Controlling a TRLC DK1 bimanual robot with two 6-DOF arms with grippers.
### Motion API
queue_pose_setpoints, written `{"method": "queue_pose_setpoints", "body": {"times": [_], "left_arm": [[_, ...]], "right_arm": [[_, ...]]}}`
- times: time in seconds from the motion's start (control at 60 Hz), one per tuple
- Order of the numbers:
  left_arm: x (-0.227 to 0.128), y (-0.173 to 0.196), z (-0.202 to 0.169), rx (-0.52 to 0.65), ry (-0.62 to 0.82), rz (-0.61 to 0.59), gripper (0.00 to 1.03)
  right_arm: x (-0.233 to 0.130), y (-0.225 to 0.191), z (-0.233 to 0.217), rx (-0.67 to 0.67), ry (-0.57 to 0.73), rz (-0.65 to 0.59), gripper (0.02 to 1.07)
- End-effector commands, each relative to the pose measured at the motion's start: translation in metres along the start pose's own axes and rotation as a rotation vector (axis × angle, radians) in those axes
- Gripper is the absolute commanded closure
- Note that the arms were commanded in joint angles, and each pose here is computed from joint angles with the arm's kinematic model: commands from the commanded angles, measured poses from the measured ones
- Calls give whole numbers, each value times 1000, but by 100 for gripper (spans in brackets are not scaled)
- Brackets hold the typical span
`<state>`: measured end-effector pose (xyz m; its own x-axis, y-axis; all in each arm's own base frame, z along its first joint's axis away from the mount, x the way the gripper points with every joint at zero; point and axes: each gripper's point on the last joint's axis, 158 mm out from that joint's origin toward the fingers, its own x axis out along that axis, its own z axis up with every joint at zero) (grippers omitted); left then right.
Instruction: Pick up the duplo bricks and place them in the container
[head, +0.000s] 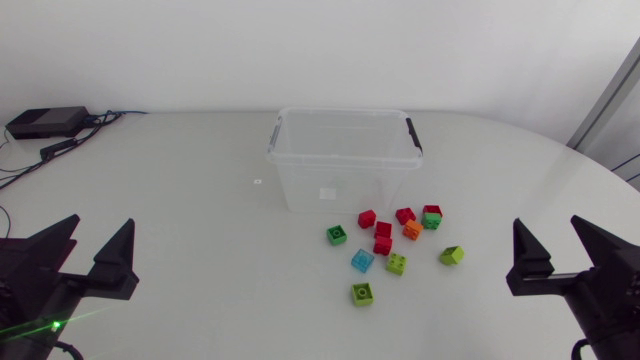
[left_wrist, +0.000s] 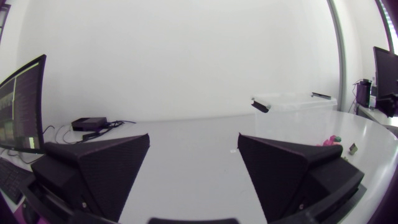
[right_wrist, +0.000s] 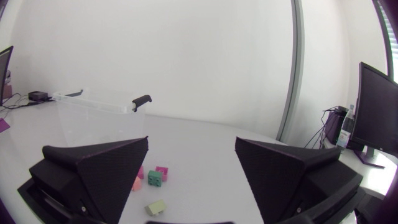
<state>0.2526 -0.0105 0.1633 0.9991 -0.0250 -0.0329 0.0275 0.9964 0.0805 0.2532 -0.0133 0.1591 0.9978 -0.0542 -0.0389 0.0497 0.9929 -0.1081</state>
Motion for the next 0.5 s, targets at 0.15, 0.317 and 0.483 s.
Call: {"method": "queue_pose_setpoints", "body": {"times": [0.15, 0.317, 0.483], "left_arm": [[1, -2, -7, -18, 3, -8, 4], [0, 0, 3, -26, -26, 0, 5], [4, 1, 32, -27, -40, -2, 5]], "right_arm": [[1, 3, -11, 2, 22, 11, 6], [1, 3, -8, 2, 11, 12, 6], [0, 1, 6, 4, -20, 7, 7]]}}
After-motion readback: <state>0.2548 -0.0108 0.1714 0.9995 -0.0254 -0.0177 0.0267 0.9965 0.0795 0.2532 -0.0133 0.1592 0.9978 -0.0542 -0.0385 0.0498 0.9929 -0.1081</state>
